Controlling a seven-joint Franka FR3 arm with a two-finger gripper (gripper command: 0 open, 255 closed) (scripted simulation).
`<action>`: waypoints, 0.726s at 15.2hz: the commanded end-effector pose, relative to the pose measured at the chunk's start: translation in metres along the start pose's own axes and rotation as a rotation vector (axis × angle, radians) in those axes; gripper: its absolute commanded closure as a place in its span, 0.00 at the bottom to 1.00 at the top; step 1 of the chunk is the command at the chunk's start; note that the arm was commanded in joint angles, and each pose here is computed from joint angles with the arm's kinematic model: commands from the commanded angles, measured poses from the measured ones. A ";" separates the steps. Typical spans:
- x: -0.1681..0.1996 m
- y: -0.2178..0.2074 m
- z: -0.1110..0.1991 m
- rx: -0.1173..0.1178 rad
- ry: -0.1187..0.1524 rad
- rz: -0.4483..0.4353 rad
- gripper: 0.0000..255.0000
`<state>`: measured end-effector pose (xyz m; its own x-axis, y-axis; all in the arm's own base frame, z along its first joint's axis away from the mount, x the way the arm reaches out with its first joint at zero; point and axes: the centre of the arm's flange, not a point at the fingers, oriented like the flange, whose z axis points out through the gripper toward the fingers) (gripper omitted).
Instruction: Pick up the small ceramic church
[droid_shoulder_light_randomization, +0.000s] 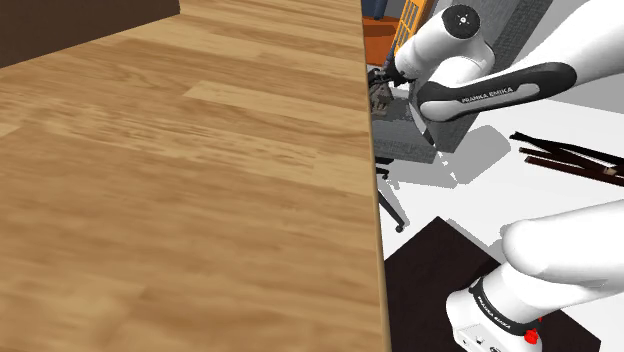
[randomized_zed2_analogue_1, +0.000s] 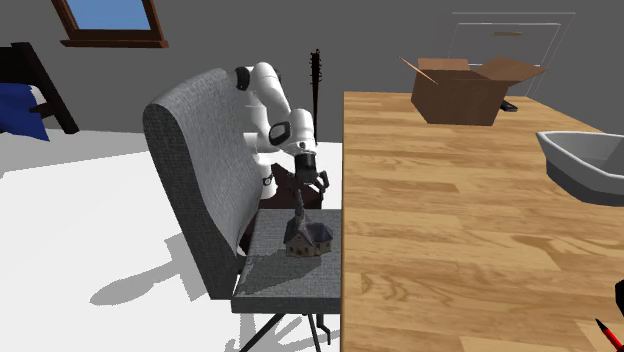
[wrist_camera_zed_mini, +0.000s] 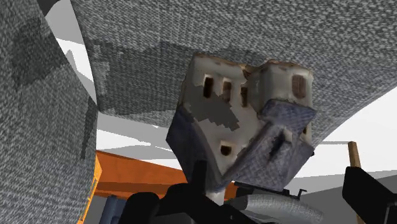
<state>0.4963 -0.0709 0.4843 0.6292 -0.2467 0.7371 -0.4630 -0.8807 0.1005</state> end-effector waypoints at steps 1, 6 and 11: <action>0.012 0.008 0.010 -0.022 0.069 0.043 0.00; 0.045 0.024 0.032 -0.082 0.234 0.139 0.00; 0.045 0.028 0.048 -0.102 0.290 0.172 0.00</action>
<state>0.5406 -0.1263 0.4928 0.3456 -0.2508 0.9042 -0.6147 -0.7886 0.0162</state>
